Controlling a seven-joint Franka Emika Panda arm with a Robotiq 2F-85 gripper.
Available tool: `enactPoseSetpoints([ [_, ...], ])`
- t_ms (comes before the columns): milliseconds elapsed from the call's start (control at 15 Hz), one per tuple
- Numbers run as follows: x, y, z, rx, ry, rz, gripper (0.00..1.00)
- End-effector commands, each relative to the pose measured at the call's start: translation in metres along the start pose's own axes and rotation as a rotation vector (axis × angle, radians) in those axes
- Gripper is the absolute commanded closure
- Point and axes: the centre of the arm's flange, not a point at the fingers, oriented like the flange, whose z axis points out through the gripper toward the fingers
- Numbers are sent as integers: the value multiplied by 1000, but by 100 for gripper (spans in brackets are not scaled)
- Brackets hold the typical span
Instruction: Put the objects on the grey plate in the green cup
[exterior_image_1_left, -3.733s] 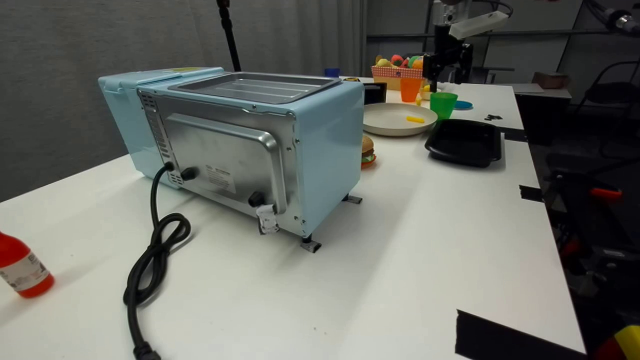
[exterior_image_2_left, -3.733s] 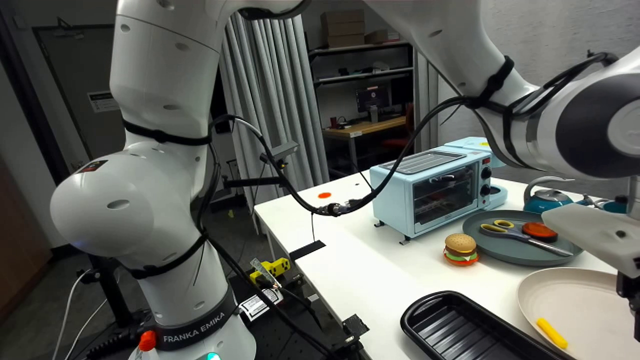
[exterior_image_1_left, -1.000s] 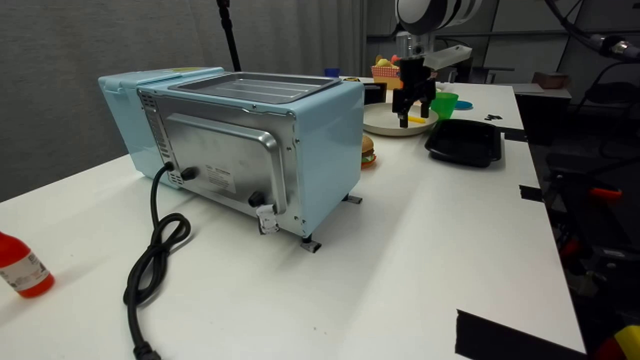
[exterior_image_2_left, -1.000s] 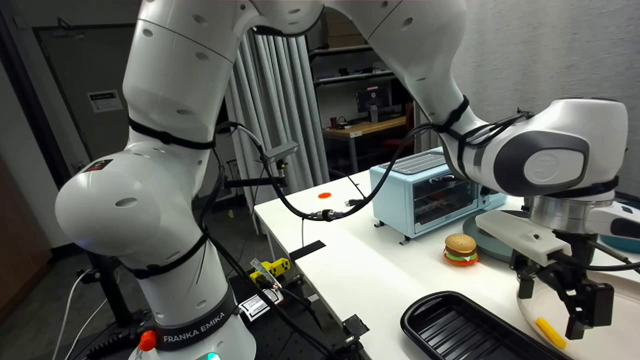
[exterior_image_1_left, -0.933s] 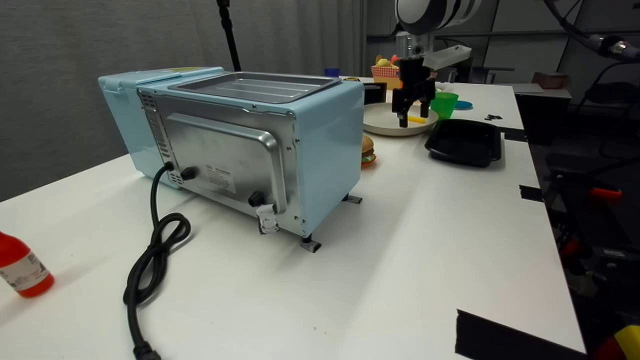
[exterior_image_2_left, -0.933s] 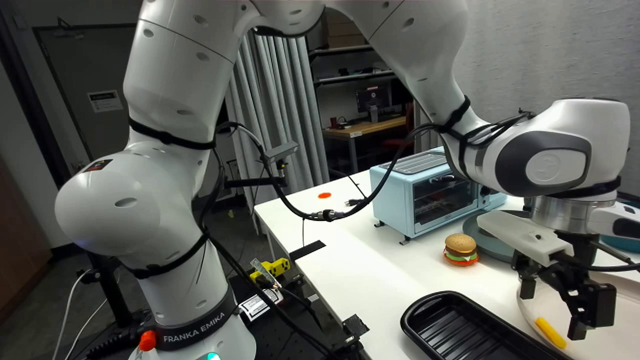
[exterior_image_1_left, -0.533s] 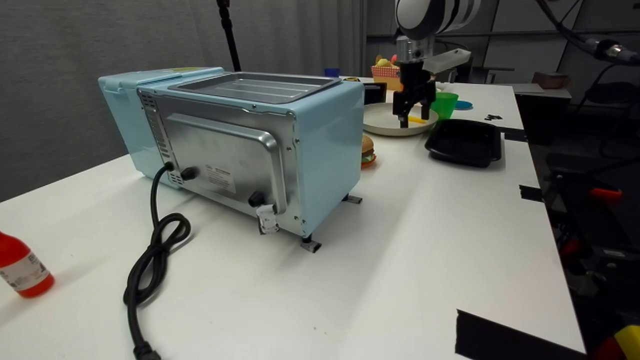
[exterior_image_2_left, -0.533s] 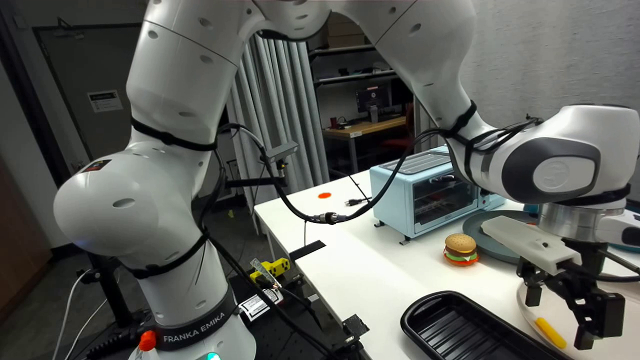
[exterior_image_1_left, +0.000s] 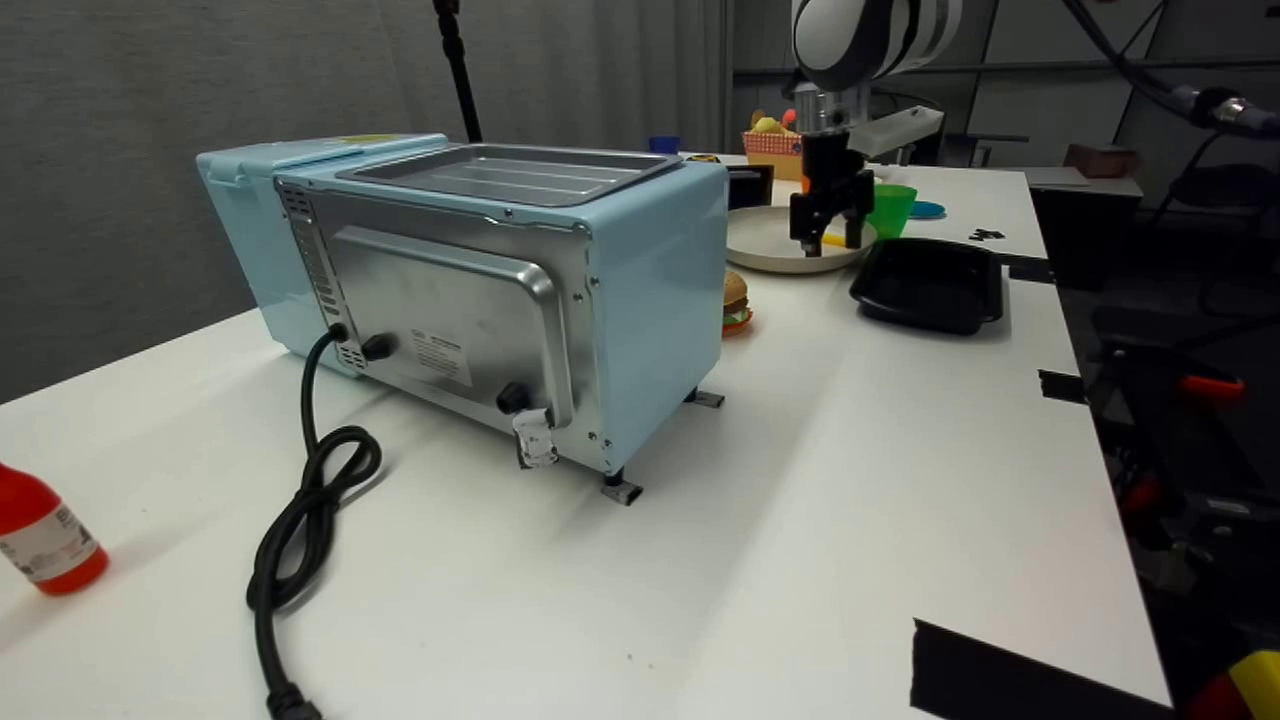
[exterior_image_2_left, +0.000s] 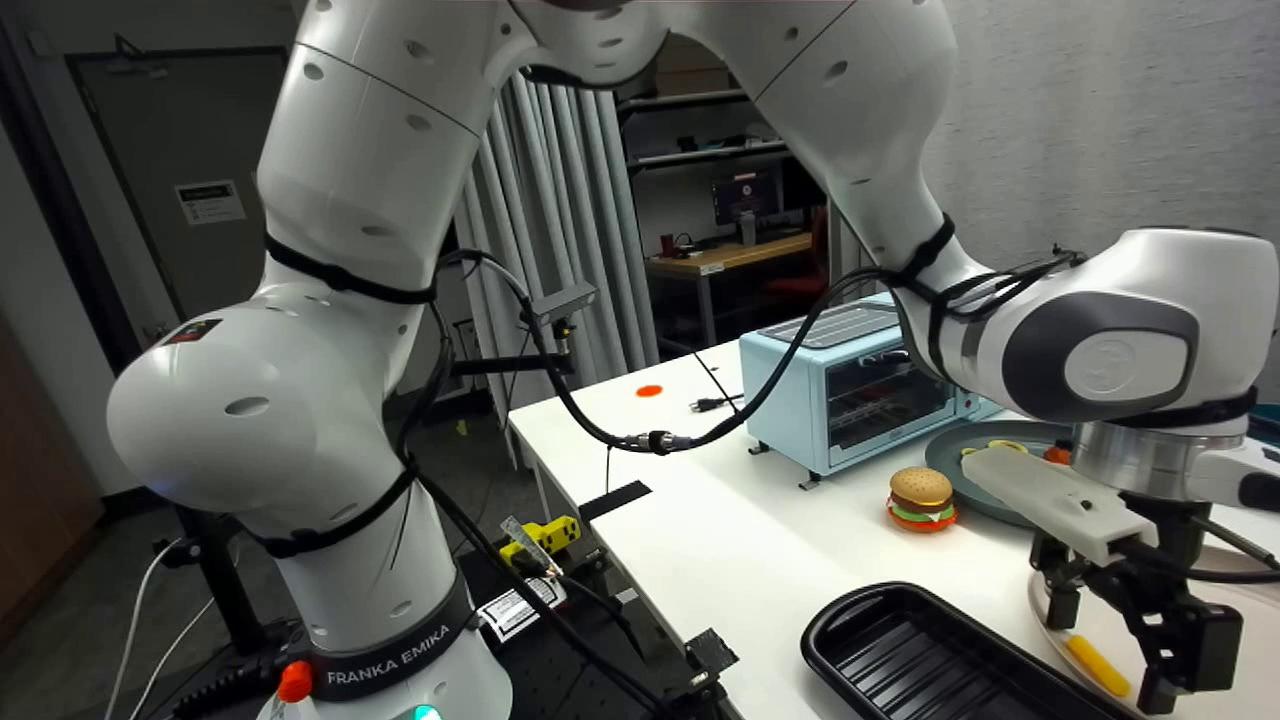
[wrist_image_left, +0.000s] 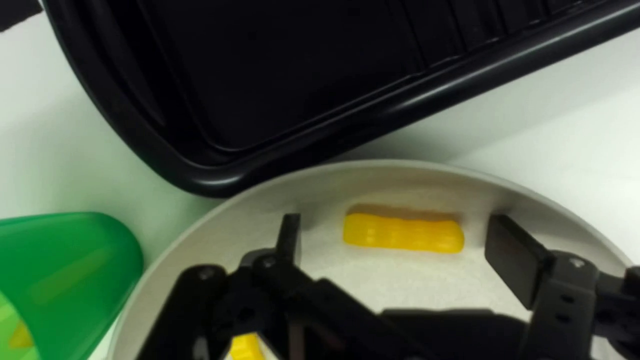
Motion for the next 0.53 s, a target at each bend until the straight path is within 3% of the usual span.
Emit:
enactPoseSetpoints([
  [0, 4, 3, 2, 15, -12, -5, 32],
  [267, 4, 2, 0, 15, -9, -5, 63],
  [467, 5, 4, -5, 15, -1, -1, 66],
])
